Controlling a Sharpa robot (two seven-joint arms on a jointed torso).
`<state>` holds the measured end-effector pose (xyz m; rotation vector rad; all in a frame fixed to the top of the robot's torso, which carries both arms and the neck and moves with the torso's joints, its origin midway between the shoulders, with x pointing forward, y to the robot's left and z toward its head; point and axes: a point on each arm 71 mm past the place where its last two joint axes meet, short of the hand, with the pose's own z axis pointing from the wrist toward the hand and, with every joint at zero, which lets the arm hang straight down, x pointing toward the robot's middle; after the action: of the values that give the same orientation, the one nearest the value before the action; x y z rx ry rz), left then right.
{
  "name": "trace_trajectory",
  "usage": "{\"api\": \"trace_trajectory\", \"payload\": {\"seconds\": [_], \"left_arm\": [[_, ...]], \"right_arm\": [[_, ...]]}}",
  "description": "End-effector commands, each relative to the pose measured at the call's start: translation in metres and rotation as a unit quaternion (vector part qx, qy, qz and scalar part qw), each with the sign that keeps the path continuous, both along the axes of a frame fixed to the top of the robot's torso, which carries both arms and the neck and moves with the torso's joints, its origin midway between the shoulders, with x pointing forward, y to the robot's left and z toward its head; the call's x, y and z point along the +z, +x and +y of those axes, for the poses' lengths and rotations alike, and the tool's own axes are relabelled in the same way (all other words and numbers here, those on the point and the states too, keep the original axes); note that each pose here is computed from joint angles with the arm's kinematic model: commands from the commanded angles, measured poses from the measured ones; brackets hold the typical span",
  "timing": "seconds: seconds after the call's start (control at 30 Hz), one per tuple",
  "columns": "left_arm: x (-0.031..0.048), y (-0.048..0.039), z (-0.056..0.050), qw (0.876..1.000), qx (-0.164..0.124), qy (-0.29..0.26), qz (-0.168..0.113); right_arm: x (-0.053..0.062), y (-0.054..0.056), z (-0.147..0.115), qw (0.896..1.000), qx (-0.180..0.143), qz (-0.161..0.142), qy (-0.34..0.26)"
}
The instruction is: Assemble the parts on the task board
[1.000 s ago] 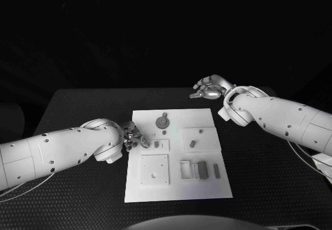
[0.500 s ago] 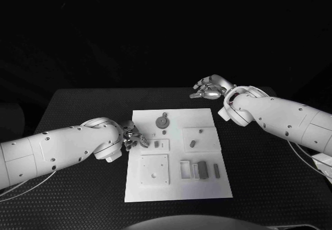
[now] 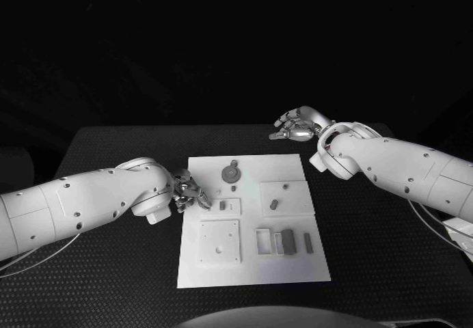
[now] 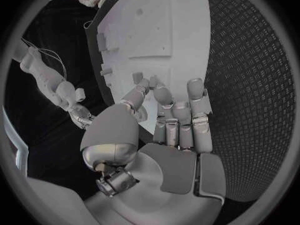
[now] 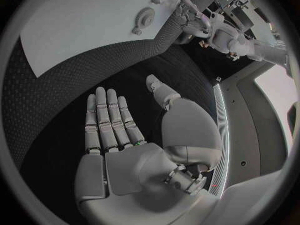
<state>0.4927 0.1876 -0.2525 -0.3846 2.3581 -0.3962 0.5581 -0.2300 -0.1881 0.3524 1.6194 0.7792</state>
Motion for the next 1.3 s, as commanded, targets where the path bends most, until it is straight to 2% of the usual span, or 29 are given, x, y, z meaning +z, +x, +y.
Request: {"api": "trace_trajectory", "payload": {"seconds": [0.03, 0.23, 0.37, 0.5, 0.6, 1.0, 1.3], "left_arm": [[0.0015, 0.0016, -0.005, 0.999, -0.019, -0.003, 0.028], [0.0058, 0.0081, -0.008, 1.000, -0.019, 0.001, 0.022], [0.0062, 0.0098, -0.011, 0.999, -0.028, 0.010, 0.031], [0.0056, 0.0103, -0.013, 0.997, -0.049, 0.030, 0.053], [0.0056, 0.0116, -0.014, 0.995, -0.065, 0.053, 0.052], [0.0083, 0.0230, -0.014, 0.993, -0.072, 0.079, 0.051], [0.0093, 0.0242, -0.018, 0.991, -0.084, 0.086, 0.060]], "right_arm": [[-0.001, 0.000, 0.002, 1.000, 0.009, 0.002, 0.000], [-0.001, 0.000, 0.003, 1.000, 0.010, 0.002, 0.000], [-0.001, 0.000, 0.004, 1.000, 0.010, 0.002, 0.000], [-0.001, 0.000, 0.004, 1.000, 0.010, 0.003, 0.000], [-0.001, 0.000, 0.004, 1.000, 0.011, 0.003, 0.000], [-0.001, 0.000, 0.005, 1.000, 0.011, 0.003, 0.000], [-0.001, 0.000, 0.006, 1.000, 0.012, 0.003, 0.000]]}}
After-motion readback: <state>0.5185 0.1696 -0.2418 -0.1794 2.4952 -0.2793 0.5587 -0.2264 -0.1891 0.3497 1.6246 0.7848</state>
